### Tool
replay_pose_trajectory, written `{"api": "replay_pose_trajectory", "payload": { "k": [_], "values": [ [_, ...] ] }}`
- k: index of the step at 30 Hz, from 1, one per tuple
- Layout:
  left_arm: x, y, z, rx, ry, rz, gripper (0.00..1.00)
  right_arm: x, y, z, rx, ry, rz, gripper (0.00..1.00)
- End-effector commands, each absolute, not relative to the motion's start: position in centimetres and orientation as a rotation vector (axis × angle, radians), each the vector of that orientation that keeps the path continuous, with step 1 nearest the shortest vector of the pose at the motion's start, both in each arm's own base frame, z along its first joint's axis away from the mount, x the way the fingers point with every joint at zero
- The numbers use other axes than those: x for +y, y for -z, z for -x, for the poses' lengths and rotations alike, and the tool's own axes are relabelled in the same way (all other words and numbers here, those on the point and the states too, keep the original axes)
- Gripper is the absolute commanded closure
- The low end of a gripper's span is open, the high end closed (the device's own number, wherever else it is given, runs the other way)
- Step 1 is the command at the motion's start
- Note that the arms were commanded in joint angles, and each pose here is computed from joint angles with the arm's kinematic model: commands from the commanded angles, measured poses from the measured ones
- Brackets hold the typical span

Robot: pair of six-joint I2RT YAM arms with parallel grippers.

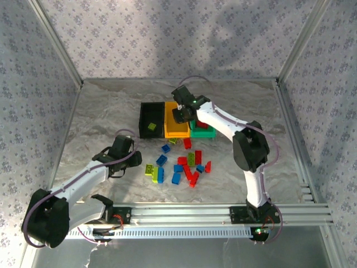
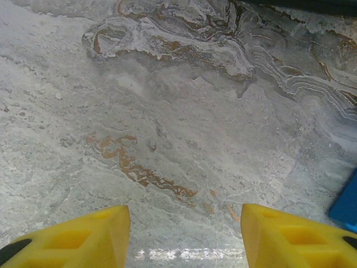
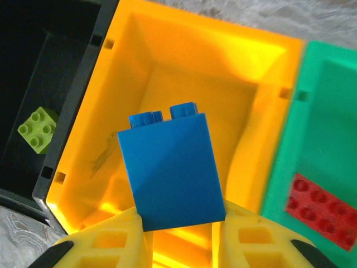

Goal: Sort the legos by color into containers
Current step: Place the lego in the container.

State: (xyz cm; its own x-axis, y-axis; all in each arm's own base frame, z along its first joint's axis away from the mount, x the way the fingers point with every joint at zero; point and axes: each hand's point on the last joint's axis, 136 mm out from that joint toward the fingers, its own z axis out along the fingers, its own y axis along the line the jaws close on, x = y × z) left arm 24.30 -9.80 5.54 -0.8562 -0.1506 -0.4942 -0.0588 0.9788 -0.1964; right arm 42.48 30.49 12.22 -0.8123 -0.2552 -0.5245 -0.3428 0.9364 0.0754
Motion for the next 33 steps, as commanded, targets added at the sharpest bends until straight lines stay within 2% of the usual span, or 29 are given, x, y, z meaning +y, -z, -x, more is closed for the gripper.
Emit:
{"api": "replay_pose_trajectory", "payload": {
  "k": [1, 6, 8, 14, 23, 30, 33],
  "values": [
    [-10.1, -6.5, -24.8, 2.564, 0.264, 0.139, 0.45, 30.7, -10.3, -42.2, 2.632, -0.189, 0.456, 0.66],
    [-10.2, -6.4, -24.8, 2.566, 0.269, 0.136, 0.45, 31.2, -8.7, -42.0, 2.657, -0.198, 0.466, 0.61],
    [-10.2, -6.4, -24.8, 2.566, 0.269, 0.137, 0.45, 31.5, -8.9, -41.8, 2.652, -0.202, 0.474, 0.54],
    [-10.3, -6.4, -24.8, 2.567, 0.275, 0.132, 0.44, 32.0, -10.5, -41.4, 2.619, -0.241, 0.491, 0.47],
    [-10.3, -6.3, -24.8, 2.574, 0.274, 0.131, 0.44, 32.0, -11.0, -38.3, 2.633, -0.315, 0.507, 0.49],
    [-10.4, -6.3, -24.8, 2.575, 0.281, 0.125, 0.44, 28.4, -12.2, -35.9, 2.609, -0.136, 0.460, 0.49],
    [-10.5, -6.2, -24.8, 2.580, 0.281, 0.125, 0.44, 27.2, -11.8, -35.4, 2.625, -0.107, 0.440, 0.53]
  ]
}}
